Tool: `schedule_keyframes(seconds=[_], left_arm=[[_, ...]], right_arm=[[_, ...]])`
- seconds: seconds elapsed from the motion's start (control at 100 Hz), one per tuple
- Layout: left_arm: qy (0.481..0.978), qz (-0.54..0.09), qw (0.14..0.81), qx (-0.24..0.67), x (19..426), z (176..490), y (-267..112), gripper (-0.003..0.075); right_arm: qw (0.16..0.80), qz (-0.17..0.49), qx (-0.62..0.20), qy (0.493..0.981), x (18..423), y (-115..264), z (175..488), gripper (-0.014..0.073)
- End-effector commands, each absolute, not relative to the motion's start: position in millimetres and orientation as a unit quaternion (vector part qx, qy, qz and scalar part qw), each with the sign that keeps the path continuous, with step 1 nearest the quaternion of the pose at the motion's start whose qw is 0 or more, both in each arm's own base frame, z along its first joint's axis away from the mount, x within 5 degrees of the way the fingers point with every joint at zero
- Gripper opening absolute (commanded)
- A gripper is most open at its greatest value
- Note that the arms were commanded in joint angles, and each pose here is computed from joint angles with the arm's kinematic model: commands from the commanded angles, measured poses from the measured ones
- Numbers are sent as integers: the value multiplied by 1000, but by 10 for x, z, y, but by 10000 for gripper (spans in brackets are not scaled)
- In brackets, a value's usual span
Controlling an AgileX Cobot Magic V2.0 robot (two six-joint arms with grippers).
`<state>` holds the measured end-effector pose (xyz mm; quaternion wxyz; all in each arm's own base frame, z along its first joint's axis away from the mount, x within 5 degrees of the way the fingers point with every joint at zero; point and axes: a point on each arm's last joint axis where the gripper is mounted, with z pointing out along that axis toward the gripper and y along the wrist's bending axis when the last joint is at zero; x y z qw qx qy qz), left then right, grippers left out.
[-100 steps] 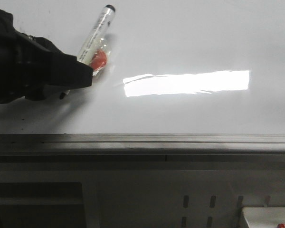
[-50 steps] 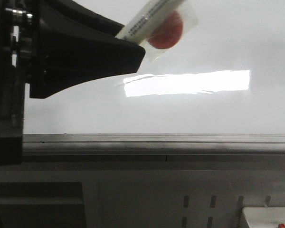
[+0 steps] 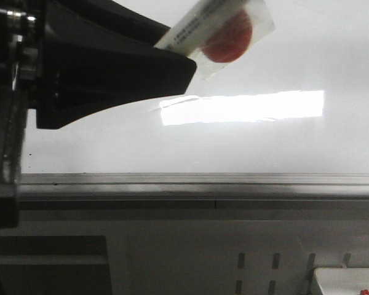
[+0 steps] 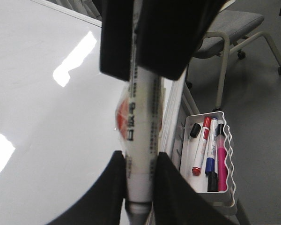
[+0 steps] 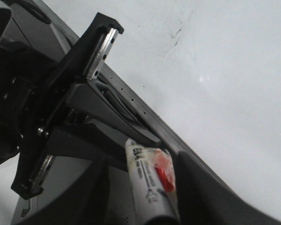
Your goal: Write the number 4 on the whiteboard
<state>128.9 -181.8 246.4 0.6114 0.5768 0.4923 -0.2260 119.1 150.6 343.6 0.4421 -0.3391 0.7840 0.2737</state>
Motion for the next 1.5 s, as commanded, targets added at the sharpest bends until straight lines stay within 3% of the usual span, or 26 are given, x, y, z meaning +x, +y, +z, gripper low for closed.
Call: schedule_keyframes(seconds=[0.0,0.07,0.27,0.34,0.49,0.58,0.81,1.16,1.49], left_arm=[[461,-251,647,553,1265,2650,-1841,-20],[461,-251,647,553,1265,2650,-1841,-20],[469,-253,649,543,1279,2655,-1837,-1],[476,-254,650,534,1291,2660,-1833,76],[516,-239,645,511,1340,2664,-1777,333],[553,-221,640,485,1353,2695,-1689,388],[631,-186,629,413,1240,2875,-1342,389],[666,-167,661,303,1247,3052,-965,387],[682,-145,670,255,1339,3061,-833,387]], right_arm=[[481,280,-335,760,1210,1507,3607,72],[474,276,-338,765,1209,1499,3591,-71],[480,277,-335,762,1217,1499,3603,-66],[480,277,-335,762,1217,1499,3603,-66],[488,279,-333,757,1220,1500,3648,-66],[494,279,-333,753,1246,1523,3708,-66],[497,238,-321,770,1551,1590,3841,-66],[537,178,-332,755,1973,1768,4116,-66],[544,139,-341,754,2272,1900,4127,-66]])
